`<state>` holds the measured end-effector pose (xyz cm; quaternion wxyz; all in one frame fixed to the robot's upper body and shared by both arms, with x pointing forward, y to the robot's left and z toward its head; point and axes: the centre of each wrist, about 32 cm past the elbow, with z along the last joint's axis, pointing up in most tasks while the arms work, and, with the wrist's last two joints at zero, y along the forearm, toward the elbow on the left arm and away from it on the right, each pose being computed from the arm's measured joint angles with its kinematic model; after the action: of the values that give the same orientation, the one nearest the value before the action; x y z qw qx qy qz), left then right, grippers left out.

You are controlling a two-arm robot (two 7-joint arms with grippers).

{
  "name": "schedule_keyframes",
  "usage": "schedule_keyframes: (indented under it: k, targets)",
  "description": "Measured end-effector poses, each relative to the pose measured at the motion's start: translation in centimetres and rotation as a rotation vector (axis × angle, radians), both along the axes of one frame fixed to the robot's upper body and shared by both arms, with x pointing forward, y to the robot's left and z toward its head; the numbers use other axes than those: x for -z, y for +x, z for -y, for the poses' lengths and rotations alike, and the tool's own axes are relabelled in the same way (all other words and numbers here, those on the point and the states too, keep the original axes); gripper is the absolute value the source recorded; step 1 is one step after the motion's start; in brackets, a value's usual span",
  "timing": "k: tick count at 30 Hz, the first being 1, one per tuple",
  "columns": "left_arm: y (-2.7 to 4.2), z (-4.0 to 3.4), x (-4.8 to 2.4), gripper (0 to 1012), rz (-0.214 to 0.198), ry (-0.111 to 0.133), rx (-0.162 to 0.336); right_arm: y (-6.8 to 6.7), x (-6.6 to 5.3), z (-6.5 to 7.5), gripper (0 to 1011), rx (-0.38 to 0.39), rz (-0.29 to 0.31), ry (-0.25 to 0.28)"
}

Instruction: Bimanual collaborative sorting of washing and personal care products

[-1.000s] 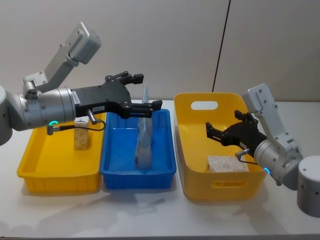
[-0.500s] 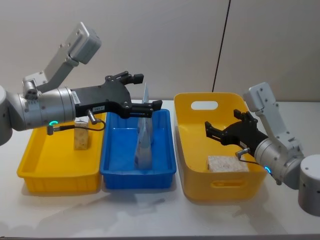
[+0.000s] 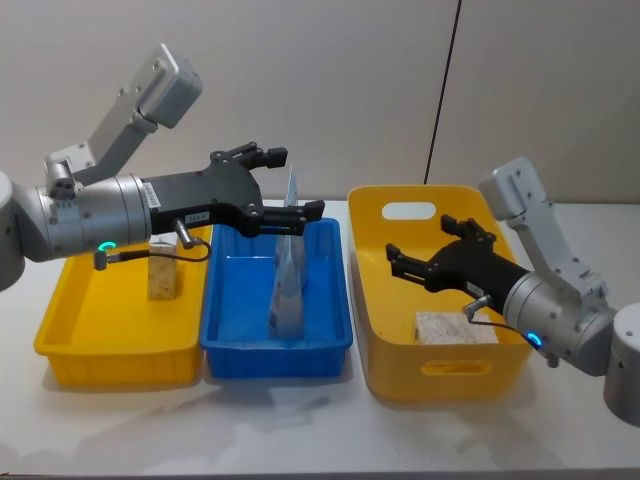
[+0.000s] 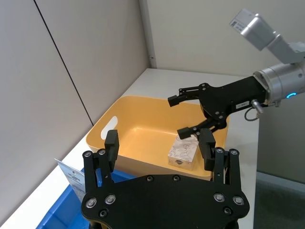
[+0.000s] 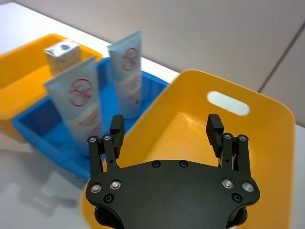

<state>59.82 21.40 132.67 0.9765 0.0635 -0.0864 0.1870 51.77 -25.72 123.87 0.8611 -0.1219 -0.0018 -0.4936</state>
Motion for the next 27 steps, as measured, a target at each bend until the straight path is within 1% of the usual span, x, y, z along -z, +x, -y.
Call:
schedule_keyframes:
  k: [1,3,4,6,11,13,16,17,21,27]
  targets:
    - [0.00,0.00,0.00,1001,0.000,0.000,0.000,0.0,-0.1,0.0,1004,-0.007,0.001,0.001]
    - [0.00,0.00,0.00,1001,0.000,0.000,0.000,-0.3,-0.4,-0.3,1004,-0.051,0.002,0.009]
    - [0.00,0.00,0.00,1001,0.000,0.000,0.000,-0.3,-0.4,-0.3,1004,-0.051,0.002,0.009]
    - [0.00,0.00,0.00,1002,0.000,0.000,0.000,-0.5,-0.6,-0.7,1004,-0.086,0.002,0.015]
    - [0.00,0.00,0.00,1001,0.000,0.000,0.000,-0.8,-0.8,-1.3,1004,-0.122,-0.001,0.018]
    - [0.00,0.00,0.00,1002,0.000,0.000,0.000,-1.0,-0.8,-1.9,1004,-0.141,-0.008,0.019]
    - [0.00,0.00,0.00,1002,0.000,0.000,0.000,-1.2,-0.7,-2.5,1004,-0.156,-0.017,0.017]
    - [0.00,0.00,0.00,1002,0.000,0.000,0.000,-1.2,-0.7,-2.5,1004,-0.156,-0.017,0.017]
    - [0.00,0.00,0.00,1002,0.000,0.000,0.000,-1.5,-0.5,-3.5,1004,-0.168,-0.026,0.011]
    - [0.00,0.00,0.00,1001,0.000,0.000,0.000,-1.6,-0.1,-4.6,1004,-0.163,-0.034,0.001]
